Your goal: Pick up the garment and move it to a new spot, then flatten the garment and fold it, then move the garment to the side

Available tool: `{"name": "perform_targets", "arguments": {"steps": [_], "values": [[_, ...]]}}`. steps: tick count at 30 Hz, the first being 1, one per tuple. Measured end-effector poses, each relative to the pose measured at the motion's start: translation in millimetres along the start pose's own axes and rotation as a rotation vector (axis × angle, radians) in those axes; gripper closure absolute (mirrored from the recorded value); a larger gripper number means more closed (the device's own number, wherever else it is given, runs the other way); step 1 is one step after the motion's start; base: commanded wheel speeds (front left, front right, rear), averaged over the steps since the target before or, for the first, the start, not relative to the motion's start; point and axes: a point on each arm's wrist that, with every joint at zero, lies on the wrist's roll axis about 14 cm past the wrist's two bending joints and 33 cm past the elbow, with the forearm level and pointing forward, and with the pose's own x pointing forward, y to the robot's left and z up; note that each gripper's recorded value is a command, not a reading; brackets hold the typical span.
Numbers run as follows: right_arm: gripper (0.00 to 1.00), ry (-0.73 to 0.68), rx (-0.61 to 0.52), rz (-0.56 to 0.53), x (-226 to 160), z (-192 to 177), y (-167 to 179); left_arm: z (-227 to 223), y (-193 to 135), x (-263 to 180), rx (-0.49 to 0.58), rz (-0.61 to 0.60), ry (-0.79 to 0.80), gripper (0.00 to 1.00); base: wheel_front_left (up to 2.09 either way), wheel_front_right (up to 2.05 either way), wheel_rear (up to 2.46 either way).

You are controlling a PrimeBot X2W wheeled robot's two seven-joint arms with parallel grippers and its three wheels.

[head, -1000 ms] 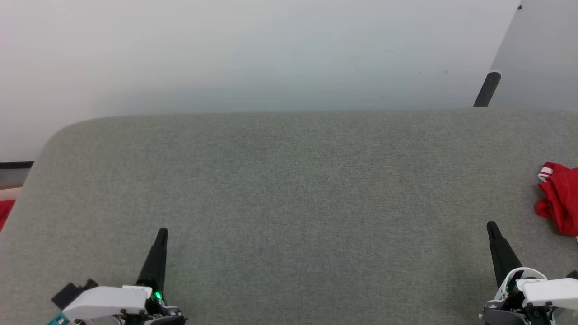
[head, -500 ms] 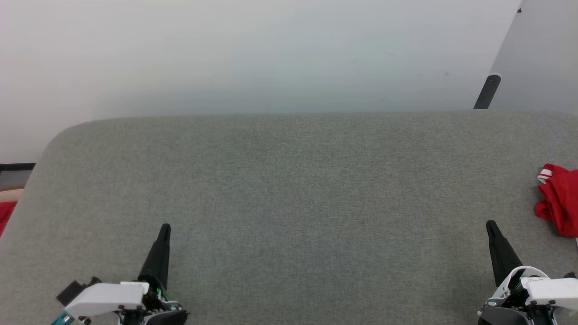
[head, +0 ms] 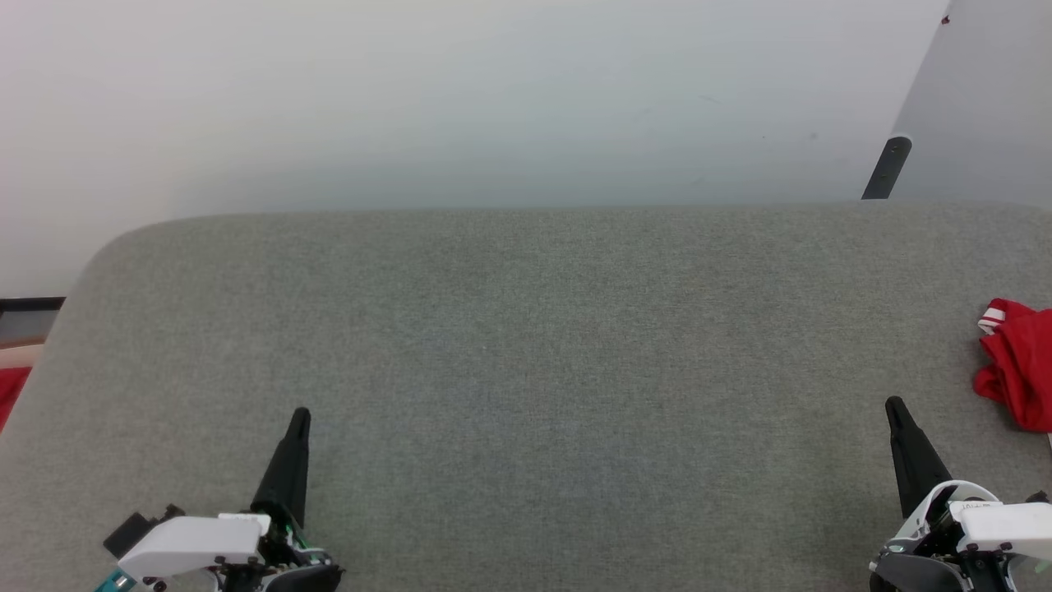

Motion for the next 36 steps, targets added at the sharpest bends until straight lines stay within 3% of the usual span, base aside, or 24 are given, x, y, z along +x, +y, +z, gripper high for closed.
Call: {"name": "perform_targets", "arguments": {"steps": [36], "values": [[1.00,0.001,0.001,0.000,0.0,-0.1,0.0,-0.4,0.1,-0.1,-0.002,0.000,0.002,1.00,0.00,0.00,0.00]]}}
